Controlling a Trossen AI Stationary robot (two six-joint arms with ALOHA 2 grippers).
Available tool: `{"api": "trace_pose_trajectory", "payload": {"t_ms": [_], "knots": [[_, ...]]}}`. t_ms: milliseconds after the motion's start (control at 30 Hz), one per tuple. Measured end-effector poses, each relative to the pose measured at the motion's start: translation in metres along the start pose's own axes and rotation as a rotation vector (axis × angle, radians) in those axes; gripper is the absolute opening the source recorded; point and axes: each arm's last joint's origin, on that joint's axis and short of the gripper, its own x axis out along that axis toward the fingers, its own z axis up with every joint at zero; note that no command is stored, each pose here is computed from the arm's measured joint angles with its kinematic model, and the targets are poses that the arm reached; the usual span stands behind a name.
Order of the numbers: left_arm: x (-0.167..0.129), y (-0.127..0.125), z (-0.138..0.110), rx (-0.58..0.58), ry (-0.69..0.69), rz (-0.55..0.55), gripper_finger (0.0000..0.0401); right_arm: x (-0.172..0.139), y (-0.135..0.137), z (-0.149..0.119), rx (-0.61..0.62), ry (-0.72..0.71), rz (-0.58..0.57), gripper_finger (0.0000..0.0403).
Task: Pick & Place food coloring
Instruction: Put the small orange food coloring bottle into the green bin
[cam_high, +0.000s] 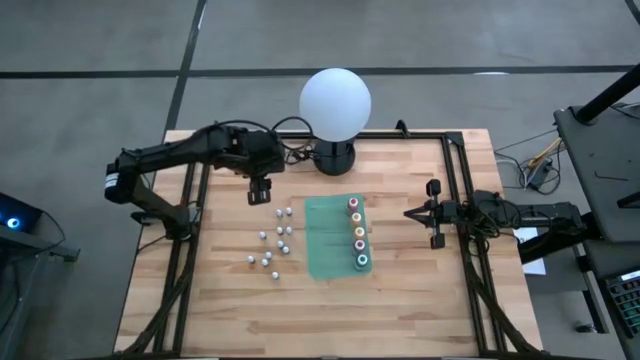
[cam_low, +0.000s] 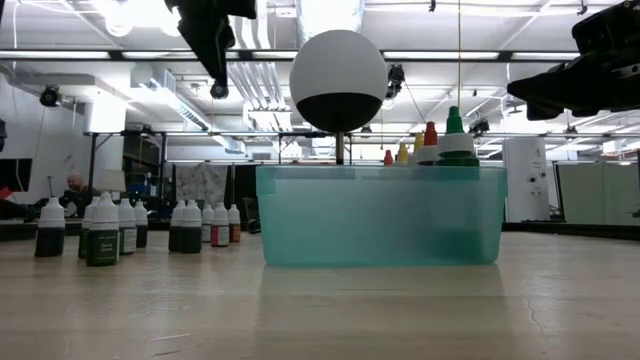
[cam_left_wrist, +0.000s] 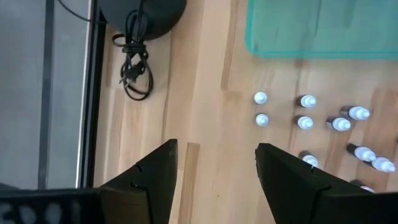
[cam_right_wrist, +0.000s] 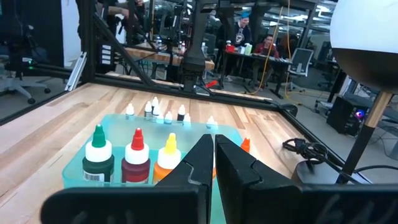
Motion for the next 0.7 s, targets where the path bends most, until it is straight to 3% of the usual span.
{"api": "trace_pose_trajectory", "payload": {"t_ms": [367, 700], "knots": [[0.005, 0.002, 0.0, -0.039, 0.002, 0.006, 0.0188, 0.0, 0.0, 0.0, -0.002, 0.0, 0.0, 0.0009], [0.05, -0.009, -0.017, -0.087, 0.142, -0.039, 0.0188, 0.0, 0.0, 0.0, -0.001, 0.0, 0.0, 0.0009]]}}
